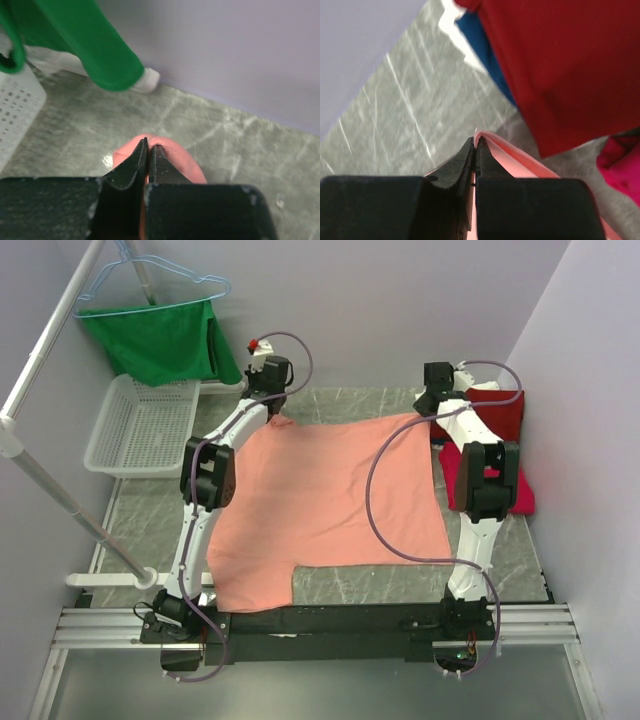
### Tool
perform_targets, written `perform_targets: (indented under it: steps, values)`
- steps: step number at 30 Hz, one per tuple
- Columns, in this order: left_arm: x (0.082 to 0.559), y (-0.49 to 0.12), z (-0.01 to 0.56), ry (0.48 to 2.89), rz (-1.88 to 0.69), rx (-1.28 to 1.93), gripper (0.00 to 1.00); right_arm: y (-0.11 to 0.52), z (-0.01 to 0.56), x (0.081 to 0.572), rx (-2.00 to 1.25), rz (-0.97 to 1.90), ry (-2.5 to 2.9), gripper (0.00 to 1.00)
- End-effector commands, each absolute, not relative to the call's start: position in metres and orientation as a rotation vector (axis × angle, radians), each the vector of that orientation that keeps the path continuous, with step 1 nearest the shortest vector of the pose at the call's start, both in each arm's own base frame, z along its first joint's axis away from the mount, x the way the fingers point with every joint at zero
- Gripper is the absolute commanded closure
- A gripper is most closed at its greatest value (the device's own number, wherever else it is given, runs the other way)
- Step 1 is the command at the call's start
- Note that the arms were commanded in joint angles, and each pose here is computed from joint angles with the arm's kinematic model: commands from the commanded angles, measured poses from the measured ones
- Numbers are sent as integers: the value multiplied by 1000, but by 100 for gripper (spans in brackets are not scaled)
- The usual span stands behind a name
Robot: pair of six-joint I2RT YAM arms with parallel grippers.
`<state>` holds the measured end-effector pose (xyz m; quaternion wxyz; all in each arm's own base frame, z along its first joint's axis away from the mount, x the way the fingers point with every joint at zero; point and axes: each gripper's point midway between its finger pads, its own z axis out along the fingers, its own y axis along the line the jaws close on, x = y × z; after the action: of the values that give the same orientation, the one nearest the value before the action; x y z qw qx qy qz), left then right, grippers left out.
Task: Fold and stack the t-shirts
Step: Flatten the tshirt out, then fold the tshirt
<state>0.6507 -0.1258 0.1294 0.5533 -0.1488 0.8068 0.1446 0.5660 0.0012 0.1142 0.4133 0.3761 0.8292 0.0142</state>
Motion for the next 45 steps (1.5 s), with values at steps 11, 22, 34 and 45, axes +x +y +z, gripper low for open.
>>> perform_targets:
  steps: [11, 22, 34, 45]
  values:
    - [671, -116, 170, 1802, 263, -407, 94, -40, 122, 566, 1096, -45, 1984, 100]
    - [669, -135, 129, 1913, 169, -331, 98, -48, 103, 580, 1144, 22, 2039, 100]
    - [647, -116, 171, 1872, 216, -413, 99, -45, 120, 582, 1110, 124, 2031, 100]
    - [616, -99, 218, 1828, 240, -453, 99, -44, 138, 575, 1068, 175, 2024, 100]
